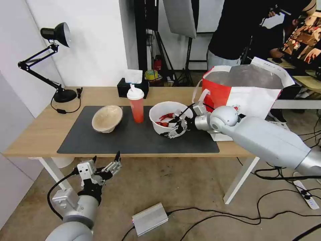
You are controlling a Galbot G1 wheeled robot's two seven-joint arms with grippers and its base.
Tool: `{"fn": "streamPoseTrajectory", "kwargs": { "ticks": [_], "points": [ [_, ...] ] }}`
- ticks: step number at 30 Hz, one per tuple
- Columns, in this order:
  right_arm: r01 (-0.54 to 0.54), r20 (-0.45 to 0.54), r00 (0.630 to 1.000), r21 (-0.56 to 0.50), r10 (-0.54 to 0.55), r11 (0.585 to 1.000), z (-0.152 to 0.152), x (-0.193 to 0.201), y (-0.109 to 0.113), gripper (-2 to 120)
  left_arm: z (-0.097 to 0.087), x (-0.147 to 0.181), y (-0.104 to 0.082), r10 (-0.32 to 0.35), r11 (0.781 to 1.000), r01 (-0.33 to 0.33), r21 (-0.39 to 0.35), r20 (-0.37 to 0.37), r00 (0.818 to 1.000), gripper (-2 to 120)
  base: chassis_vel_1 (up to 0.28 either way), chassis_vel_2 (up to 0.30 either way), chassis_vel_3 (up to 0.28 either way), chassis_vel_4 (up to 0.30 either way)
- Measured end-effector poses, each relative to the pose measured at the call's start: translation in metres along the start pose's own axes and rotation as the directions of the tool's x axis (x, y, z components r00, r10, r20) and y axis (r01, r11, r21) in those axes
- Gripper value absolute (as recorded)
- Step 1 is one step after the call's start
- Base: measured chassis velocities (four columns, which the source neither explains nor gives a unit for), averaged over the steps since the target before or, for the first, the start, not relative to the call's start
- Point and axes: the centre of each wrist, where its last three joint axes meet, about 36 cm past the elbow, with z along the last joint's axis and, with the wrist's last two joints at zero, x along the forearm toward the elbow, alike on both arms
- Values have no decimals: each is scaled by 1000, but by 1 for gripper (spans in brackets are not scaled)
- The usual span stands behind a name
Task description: Pick up the trash from the table and place it into the takeout bag.
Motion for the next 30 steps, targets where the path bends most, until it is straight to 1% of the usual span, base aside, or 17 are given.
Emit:
{"fn": "streamPoseTrajectory", "kwargs": {
  "ticks": [3, 5, 6, 7, 8, 9, 10, 13, 15, 17, 18, 19, 21, 23, 24, 26, 30],
  "points": [
    [1, -2, 1000, -1, -1, 1000, 3, -1, -1, 82, 0, 0, 0, 0, 1000, 0, 0, 0, 1000, 100, 0, 0, 0, 0],
    [0, -4, 1000, -2, 0, 1000, 4, -1, -1, 80, 0, 0, 0, 0, 1000, 0, 0, 0, 1000, 100, 0, 0, 0, 0],
    [-3, -7, 1000, -4, 3, 1000, 5, -1, -2, 72, 0, 0, 0, 0, 1000, 0, 1, 0, 1000, 100, 0, 0, 0, 0],
    [-3, -9, 1000, -5, 3, 1000, 6, -1, -2, 69, 0, 0, -1, 1, 1000, -1, 2, 1, 1000, 100, 0, 0, 0, 0],
    [-4, -9, 1000, -6, 4, 1000, 6, -1, -2, 66, 0, 0, -1, 1, 1000, -1, 2, 1, 1000, 100, 0, 0, 0, 0],
    [-4, -9, 1000, -6, 4, 1000, 6, -1, -2, 66, 0, 0, -1, 1, 1000, -1, 2, 1, 1000, 100, 0, 0, 0, 0],
    [-5, -11, 1000, -7, 5, 1000, 7, -1, -3, 59, 0, 1, -1, 2, 1000, -2, 3, 1, 1000, 100, 0, 0, 0, 0],
    [-3, -12, 1000, -9, 3, 1000, 8, -2, -3, 49, 0, 1, -1, 2, 1000, -2, 3, 0, 1000, 100, 0, 0, 0, 0],
    [-3, -13, 1000, -10, 2, 1000, 8, -3, -3, 47, 0, 1, -1, 2, 1000, -2, 3, 0, 1000, 100, 0, 0, 0, 0],
    [0, -13, 1000, -11, 0, 1000, 9, -3, -3, 33, 0, 1, -1, 2, 1000, -2, 3, 0, 1000, 100, 0, 0, 0, 0],
    [1, -14, 1000, -12, -1, 1000, 10, -4, -3, 30, 0, 1, -1, 2, 1000, -2, 3, 0, 1000, 100, 0, 0, 0, 0],
    [1, -14, 1000, -12, -1, 1000, 10, -4, -3, 30, 0, 1, -1, 2, 1000, -2, 3, 0, 1000, 100, 0, 0, 0, 0],
    [1, -16, 1000, -16, -1, 1000, 12, -4, -3, 18, 0, 1, -2, 3, 1000, -3, 3, 0, 1000, 100, 0, 0, 0, 0],
    [0, -15, 1000, -17, 0, 1000, 13, -4, -3, 10, -1, 2, -2, 3, 1000, -3, 3, 1, 1000, 100, 0, 0, 0, 0],
    [0, -15, 1000, -17, 0, 1000, 13, -4, -3, 10, -1, 2, -2, 3, 1000, -3, 3, 1, 1000, 100, 0, 0, 0, 0],
    [1, -13, 1000, -19, -1, 1000, 13, -4, -3, 0, -1, 2, -2, 3, 1000, -4, 3, 2, 1000, 100, 0, 0, 0, 0],
    [4, -8, 1000, -21, -4, 1000, 11, -4, -2, 0, -1, 2, -3, 4, 1000, -4, 6, 1, 1000, 100, 0, 0, 0, 0]
  ]
}}
